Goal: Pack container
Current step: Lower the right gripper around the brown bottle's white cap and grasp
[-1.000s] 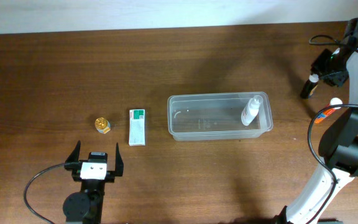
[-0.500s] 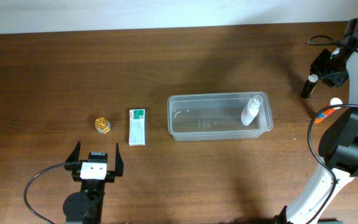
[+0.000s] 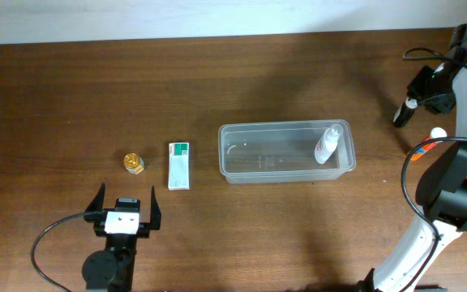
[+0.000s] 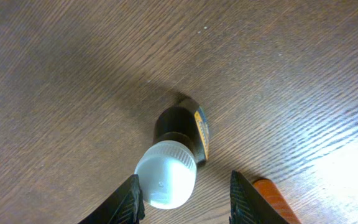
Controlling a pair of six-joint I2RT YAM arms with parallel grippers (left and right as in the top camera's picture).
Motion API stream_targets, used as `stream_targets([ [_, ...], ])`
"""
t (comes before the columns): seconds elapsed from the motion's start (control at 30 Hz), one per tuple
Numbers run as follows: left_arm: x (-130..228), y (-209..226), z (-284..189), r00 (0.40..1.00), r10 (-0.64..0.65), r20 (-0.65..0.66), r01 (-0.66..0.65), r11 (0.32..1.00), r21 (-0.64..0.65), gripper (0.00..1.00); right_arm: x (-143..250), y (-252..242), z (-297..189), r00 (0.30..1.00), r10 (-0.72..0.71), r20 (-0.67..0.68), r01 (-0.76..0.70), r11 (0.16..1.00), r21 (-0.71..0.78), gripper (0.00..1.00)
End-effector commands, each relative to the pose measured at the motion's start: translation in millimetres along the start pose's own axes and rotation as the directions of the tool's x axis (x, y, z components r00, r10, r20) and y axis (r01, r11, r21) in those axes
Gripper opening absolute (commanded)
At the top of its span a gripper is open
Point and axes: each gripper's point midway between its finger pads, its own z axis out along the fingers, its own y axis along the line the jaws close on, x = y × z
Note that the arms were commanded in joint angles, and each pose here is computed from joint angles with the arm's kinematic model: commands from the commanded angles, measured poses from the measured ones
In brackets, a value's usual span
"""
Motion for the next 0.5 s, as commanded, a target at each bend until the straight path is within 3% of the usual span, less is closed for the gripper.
stream_targets([
  [0.0,0,-2,0,1.0,0.008,0.002,-0.008,1.0,0.01,0.99,1,-9,-4,1.0,-0.012,0.011,0.011,0.999,0.047,0.38],
  [0.47,0,-2,0,1.0,0.008,0.002,-0.008,1.0,0.01,0.99,-10,3,-27,0.997,-0.065,0.041,0.065,0.998,-0.007,0.45],
])
